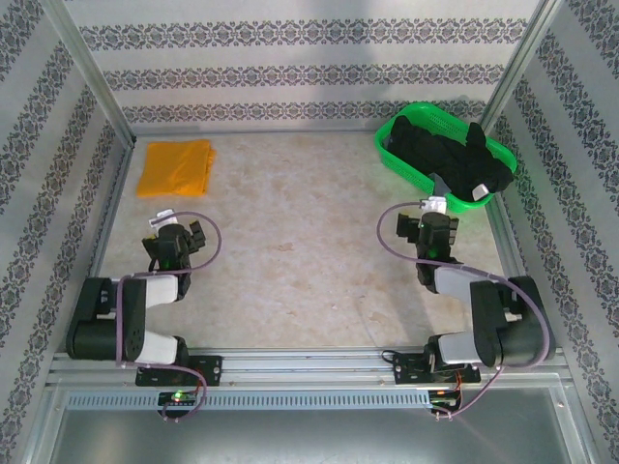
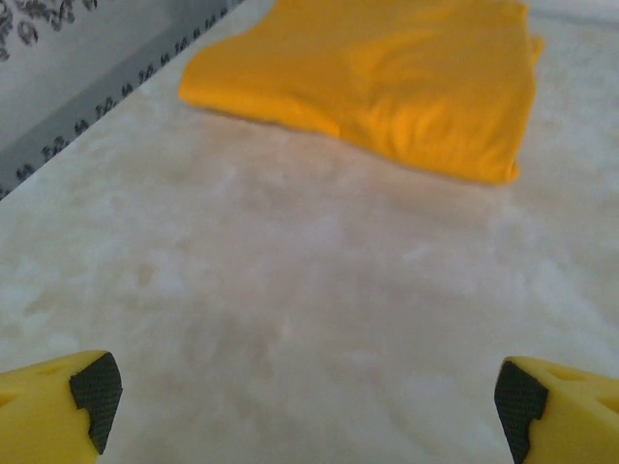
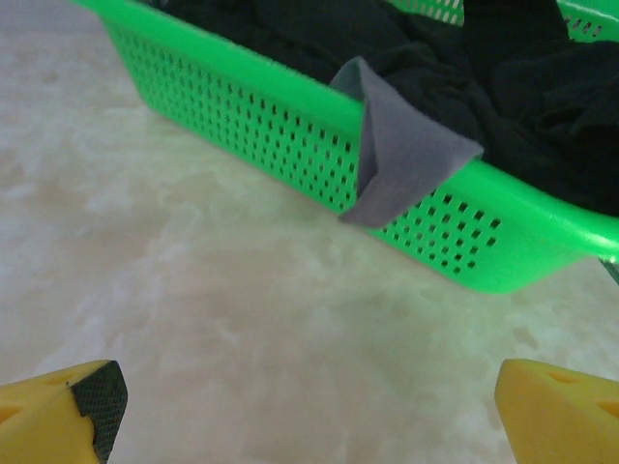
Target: Fold and stack the t-shirts
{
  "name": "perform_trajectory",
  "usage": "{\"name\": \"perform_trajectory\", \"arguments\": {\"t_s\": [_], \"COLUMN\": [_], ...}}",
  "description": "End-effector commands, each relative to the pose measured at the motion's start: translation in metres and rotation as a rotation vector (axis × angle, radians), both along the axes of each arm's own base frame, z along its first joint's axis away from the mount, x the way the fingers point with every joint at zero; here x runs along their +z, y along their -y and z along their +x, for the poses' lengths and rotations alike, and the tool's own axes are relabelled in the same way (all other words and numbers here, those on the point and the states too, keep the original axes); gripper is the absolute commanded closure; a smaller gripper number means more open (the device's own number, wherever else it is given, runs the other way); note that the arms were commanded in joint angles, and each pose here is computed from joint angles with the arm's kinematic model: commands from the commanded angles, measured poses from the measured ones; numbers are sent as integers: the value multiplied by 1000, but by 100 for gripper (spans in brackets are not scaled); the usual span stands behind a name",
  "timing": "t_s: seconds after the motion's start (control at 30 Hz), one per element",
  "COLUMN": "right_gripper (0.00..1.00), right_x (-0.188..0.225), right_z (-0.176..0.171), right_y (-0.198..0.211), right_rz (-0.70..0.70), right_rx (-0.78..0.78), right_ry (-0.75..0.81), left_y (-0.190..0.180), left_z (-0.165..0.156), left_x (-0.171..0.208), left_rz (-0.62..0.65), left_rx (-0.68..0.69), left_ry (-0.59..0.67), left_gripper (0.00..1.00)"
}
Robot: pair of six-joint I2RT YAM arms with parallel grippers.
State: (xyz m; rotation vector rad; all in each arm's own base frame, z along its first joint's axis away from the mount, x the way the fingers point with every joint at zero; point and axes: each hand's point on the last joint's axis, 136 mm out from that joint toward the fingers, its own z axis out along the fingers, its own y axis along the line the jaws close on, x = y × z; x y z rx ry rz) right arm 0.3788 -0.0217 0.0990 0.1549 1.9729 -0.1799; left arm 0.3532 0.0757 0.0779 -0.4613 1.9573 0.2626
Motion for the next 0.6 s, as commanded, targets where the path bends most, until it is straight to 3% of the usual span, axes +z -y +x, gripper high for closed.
{"name": "perform_trajectory", "arguments": {"t_s": [0.0,0.2,0.27,0.57], "right_gripper": [2,2,2,2], "right_x": [5,1,-3,8], "right_z": [8,11,8,16], "right_y": [-1,-11,-9,-13], "right_rz": [73,76,72,36], "right_rx": [43,106,96,93], "right_ry": [143,116,93,110], "left_y": [11,41,34,44], "left_z": [12,21,21,37], "left_x": [30,27,15,12], "left_rz": [3,48,11,48], "left_rx": [-91,-280,-235,-275], "left_ry": [162,274,151,108], "left_gripper": [0,0,0,0]}}
